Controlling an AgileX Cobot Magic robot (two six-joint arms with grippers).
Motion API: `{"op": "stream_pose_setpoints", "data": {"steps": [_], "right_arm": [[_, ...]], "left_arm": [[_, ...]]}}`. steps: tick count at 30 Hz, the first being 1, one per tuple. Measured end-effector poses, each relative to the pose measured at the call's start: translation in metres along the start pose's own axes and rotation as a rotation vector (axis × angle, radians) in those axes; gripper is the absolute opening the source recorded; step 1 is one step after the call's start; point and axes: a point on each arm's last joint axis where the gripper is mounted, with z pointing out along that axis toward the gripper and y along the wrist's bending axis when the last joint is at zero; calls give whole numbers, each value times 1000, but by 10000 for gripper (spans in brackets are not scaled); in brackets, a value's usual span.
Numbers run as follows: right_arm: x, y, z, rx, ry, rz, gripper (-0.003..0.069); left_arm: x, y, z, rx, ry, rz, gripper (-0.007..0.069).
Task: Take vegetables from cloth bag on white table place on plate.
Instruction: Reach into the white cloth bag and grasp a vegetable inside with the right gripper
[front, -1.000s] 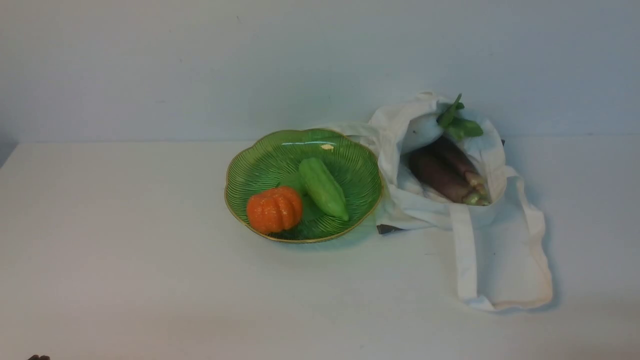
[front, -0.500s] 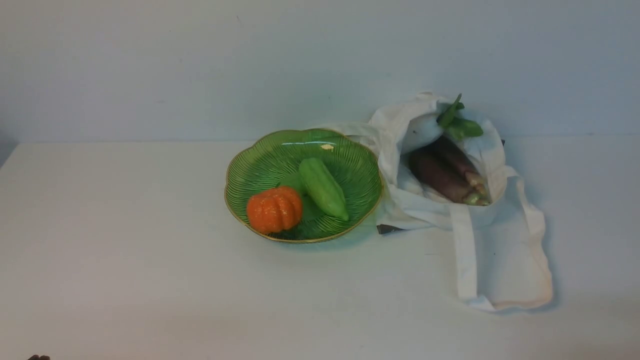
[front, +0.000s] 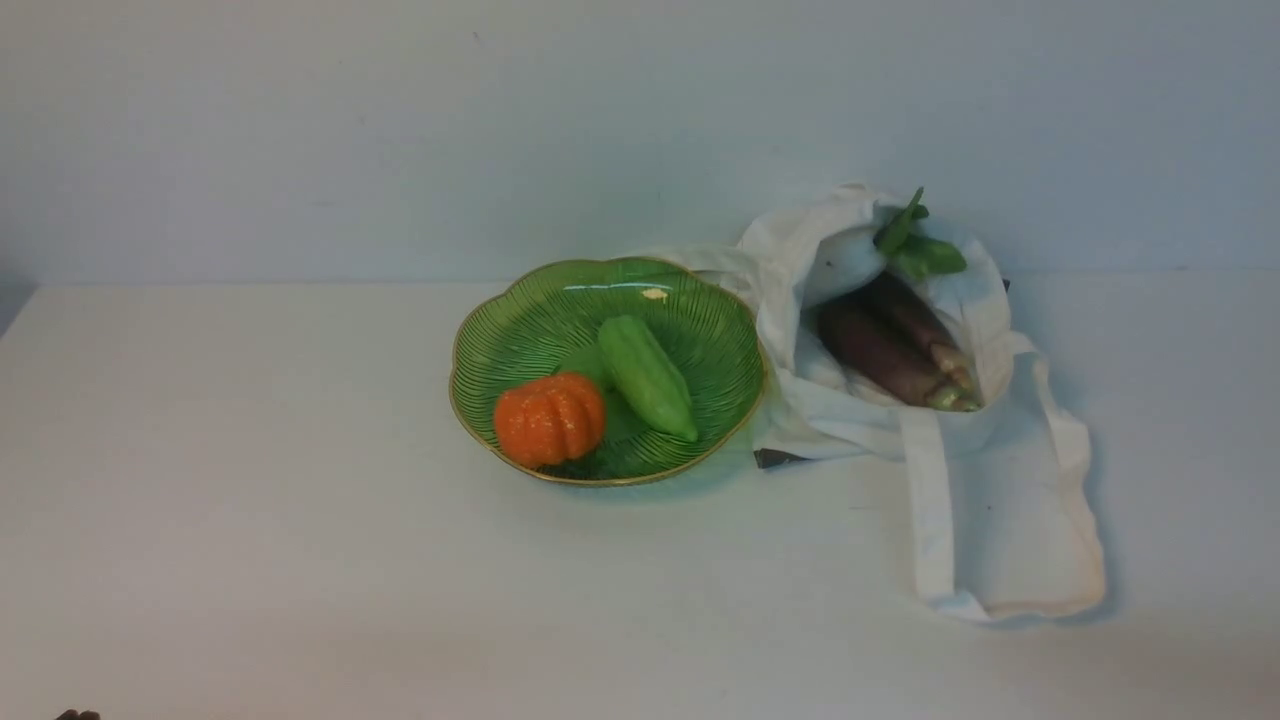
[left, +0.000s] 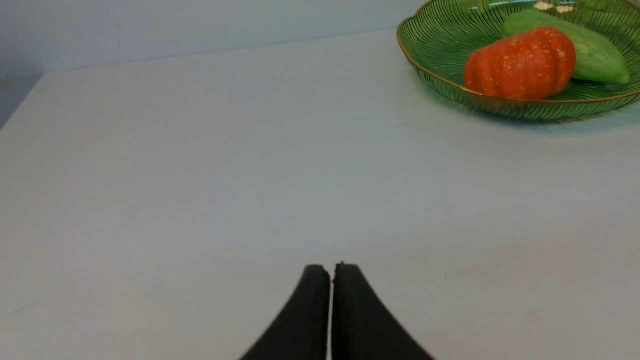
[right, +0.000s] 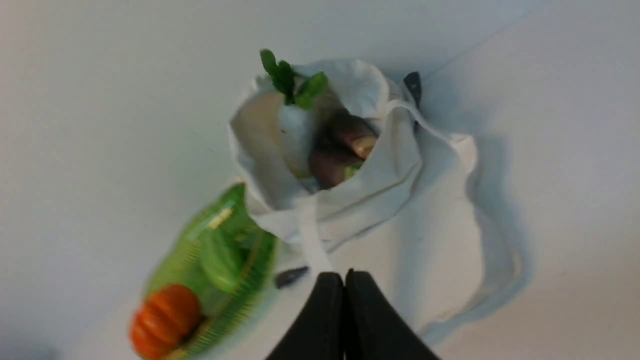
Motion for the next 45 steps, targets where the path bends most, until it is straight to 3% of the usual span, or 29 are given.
{"op": "stream_pose_setpoints", "data": {"steps": [1,3,10,14,17,20,23,26,30,34,39,45], "right_arm": [[0,2,0,-22,1,123,-15],[0,4,0,-42,4,235,-15],[-3,5,0,-57,-22,277,-15],[-11,9,-2,-80,-86,205,-15],[-37,32,-12,-145,-217,-10,-15],[-59,55,-15,-143,-257,-186,-15],[-69,69,-2,-91,-154,-301,-15],[-70,75,26,-10,70,-372,-15],[-63,73,71,104,405,-385,-11],[-61,70,112,157,578,-389,-10],[-64,69,154,157,676,-450,13],[-64,69,212,135,730,-561,102]], "left_arm": [[0,0,0,0,0,0,-5],[0,0,0,0,0,0,-5],[0,0,0,0,0,0,-5],[0,0,0,0,0,0,-5],[0,0,0,0,0,0,-5],[0,0,0,0,0,0,-5],[0,0,0,0,0,0,-5],[0,0,0,0,0,0,-5],[0,0,0,0,0,0,-5],[0,0,0,0,0,0,-5],[0,0,0,0,0,0,-5],[0,0,0,0,0,0,-5]]}}
